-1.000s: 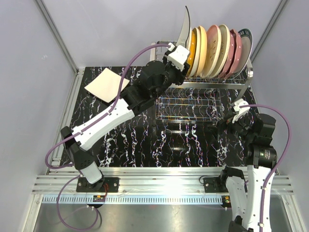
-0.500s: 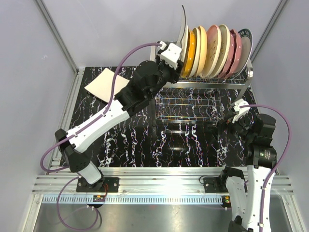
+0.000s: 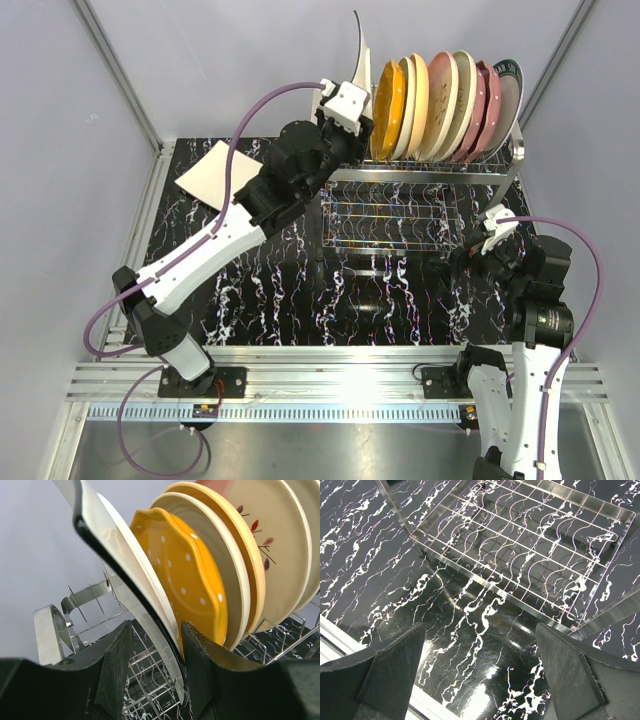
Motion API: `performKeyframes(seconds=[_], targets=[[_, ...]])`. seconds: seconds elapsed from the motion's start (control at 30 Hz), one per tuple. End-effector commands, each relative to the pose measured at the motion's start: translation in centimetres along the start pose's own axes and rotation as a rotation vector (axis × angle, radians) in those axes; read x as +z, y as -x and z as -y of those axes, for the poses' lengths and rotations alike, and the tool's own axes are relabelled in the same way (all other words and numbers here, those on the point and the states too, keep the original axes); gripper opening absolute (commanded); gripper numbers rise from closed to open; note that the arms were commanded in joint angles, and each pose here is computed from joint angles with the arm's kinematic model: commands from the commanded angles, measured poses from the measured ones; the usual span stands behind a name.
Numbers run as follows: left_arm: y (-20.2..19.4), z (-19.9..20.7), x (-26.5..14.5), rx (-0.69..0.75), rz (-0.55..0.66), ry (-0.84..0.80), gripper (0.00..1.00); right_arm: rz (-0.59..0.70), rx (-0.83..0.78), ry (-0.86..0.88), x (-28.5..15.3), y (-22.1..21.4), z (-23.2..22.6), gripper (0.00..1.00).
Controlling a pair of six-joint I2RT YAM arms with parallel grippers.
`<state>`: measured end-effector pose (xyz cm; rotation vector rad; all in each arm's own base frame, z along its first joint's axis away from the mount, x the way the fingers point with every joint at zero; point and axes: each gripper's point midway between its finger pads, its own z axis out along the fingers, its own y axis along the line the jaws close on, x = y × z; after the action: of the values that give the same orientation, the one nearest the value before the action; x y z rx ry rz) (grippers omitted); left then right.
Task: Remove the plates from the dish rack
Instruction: Grab a plate with the left arm
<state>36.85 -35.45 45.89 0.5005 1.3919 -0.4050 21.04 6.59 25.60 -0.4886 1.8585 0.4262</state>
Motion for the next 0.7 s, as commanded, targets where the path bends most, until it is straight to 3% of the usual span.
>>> performKeyframes(seconds=[0.0, 0.4, 0.5, 0.67], targets=[[4.6, -1.1, 0.2, -0.053, 0.134, 0.032, 0.45, 0.006, -0.025, -0.030, -0.1, 0.1, 0.6, 1.00], [5.0, -0.6, 1.0, -0.105, 0.157, -0.007, 0.36, 0.009, -0.026, -0.036, -0.2, 0.2, 0.6, 1.00], [4.8, -0.3, 1.1, -0.113, 0.154, -0.019, 0.29, 0.009, -0.026, -0.037, -0.2, 0.2, 0.6, 1.00], [5.1, 0.0, 1.1, -0.153, 0.165, -0.047, 0.03, 0.012, -0.029, -0.038, -0.3, 0.3, 0.6, 1.00]])
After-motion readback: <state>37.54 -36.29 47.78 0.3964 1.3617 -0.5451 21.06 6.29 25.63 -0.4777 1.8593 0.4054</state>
